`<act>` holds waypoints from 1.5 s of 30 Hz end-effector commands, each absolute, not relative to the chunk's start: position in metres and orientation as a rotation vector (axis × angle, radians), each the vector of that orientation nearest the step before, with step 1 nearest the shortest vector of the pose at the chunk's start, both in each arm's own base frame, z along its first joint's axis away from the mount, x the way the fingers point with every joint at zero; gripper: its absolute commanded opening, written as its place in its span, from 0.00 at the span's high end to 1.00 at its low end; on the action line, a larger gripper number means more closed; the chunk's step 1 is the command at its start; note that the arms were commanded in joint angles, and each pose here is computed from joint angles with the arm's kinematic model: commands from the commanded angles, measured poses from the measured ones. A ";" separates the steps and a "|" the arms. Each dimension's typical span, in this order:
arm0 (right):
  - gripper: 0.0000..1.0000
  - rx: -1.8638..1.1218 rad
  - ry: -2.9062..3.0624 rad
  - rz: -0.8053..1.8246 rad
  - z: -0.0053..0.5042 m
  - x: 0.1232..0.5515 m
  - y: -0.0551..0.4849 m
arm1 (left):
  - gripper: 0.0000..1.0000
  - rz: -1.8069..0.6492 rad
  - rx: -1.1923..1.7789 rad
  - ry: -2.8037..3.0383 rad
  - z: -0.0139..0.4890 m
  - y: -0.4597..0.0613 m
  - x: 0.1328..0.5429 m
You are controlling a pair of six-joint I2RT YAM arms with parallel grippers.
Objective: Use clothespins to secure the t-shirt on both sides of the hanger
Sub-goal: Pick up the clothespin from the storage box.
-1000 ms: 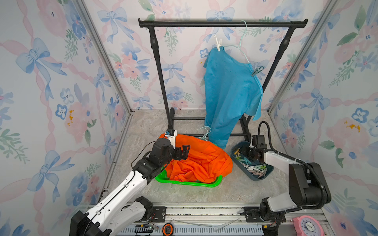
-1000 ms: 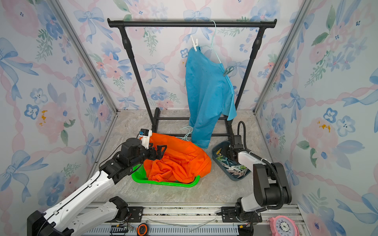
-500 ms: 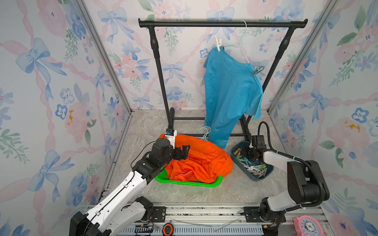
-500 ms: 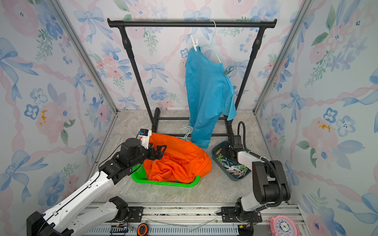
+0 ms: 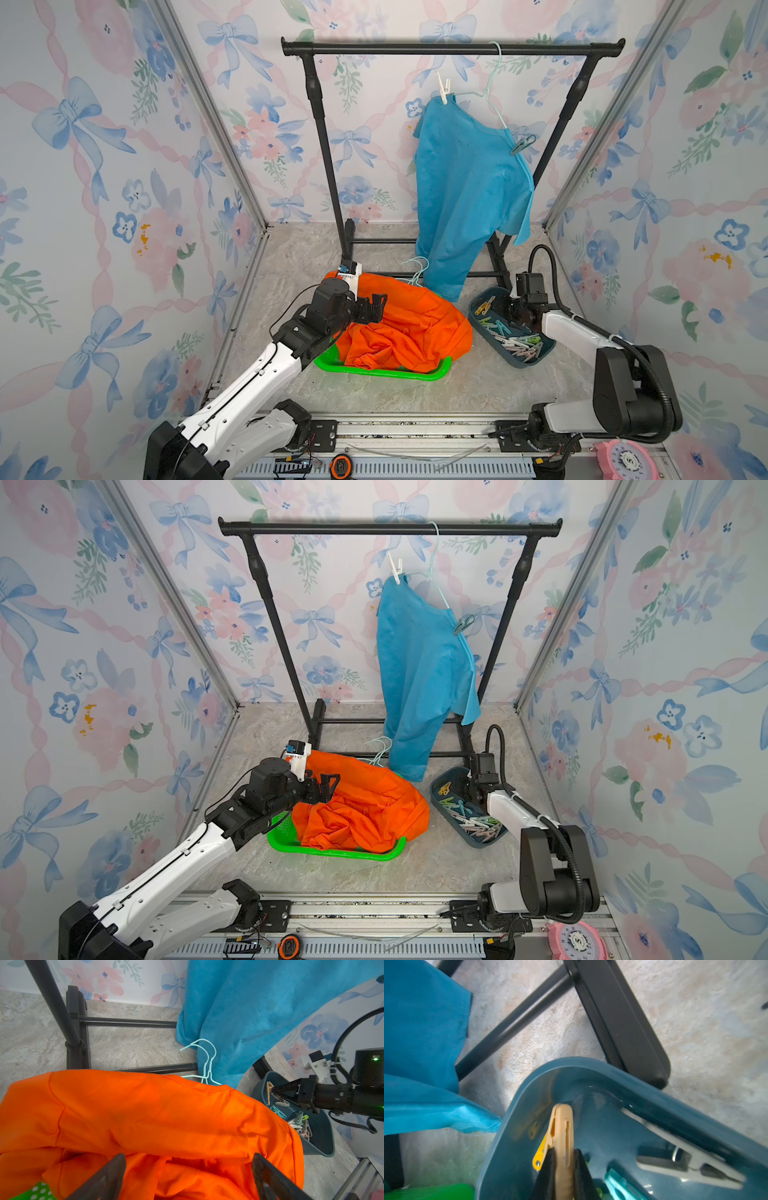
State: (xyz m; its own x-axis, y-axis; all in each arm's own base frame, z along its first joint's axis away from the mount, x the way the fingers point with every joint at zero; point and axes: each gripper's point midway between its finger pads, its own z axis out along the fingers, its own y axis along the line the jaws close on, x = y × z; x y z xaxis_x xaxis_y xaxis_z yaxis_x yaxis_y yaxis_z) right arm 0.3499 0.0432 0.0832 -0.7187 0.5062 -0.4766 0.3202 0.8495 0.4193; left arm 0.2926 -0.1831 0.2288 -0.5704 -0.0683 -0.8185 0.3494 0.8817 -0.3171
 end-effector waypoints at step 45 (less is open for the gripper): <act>0.95 -0.327 2.284 1.348 0.281 0.290 0.213 | 0.34 -0.576 1.709 0.997 0.277 -0.353 0.286</act>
State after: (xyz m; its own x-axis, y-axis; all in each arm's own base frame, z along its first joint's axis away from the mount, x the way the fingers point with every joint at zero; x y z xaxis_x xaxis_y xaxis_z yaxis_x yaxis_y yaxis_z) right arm 0.2980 0.2083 0.2600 -0.8909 0.0590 -0.4503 -0.3606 0.5109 0.7804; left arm 0.3078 -0.3605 0.2984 0.6551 0.3428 -0.6733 0.7228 -0.0248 0.6907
